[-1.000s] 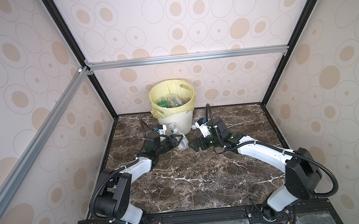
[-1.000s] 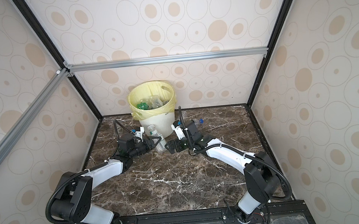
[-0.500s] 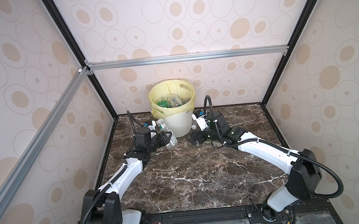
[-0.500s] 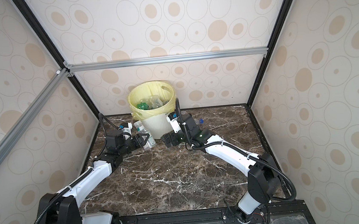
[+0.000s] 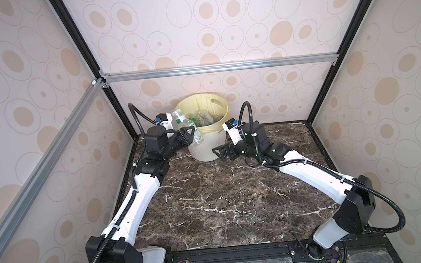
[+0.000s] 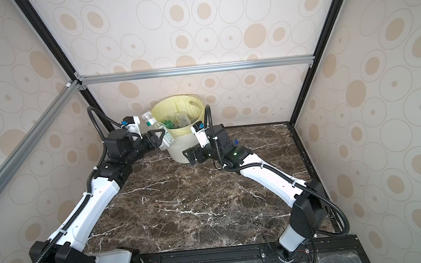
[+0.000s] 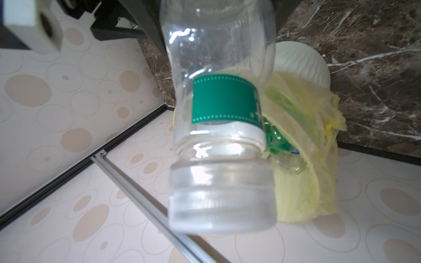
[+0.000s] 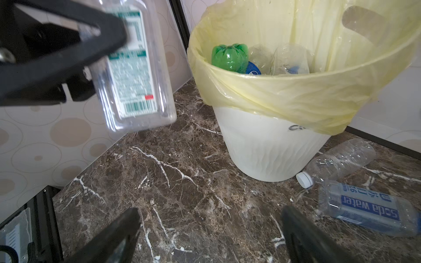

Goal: Throw the plastic bottles in the bin
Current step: 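Raise the small bottle over the bin with the left gripper while the right withdraws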

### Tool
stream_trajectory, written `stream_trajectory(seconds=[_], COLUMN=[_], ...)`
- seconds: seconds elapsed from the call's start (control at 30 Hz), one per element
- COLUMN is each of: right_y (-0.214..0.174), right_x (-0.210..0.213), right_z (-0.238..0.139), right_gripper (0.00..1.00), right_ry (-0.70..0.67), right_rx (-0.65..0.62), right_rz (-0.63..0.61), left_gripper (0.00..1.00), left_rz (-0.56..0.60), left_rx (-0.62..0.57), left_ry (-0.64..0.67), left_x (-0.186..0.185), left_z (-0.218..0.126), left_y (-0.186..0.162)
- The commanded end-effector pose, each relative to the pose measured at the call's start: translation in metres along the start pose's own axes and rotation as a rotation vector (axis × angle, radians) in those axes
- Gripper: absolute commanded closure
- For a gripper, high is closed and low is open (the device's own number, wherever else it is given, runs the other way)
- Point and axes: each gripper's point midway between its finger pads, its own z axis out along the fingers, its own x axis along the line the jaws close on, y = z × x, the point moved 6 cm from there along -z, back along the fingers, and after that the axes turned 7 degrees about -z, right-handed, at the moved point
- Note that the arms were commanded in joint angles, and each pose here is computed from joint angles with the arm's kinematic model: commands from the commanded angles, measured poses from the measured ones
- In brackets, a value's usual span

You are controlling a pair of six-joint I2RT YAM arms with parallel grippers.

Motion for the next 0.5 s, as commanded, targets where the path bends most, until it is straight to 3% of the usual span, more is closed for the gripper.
stream_trajectory(seconds=[0.0, 0.47], right_y=[0.021, 0.024], right_x=[0.004, -0.001], right_z=[-0.014, -0.028], right_gripper=[0.0, 0.0], right_ry=[-0.01, -0.073], right_rx=[-0.066, -0.102], right_rz=[-0.039, -0.064], left_gripper=[0.47, 0.46], left_rz=[-0.067, -0.176], left_rx=[-0.046, -0.086], left_ry=[-0.115, -0.451], left_x=[-0.028, -0.1], left_z=[0.004, 0.021], left_y=[0.027, 0.076])
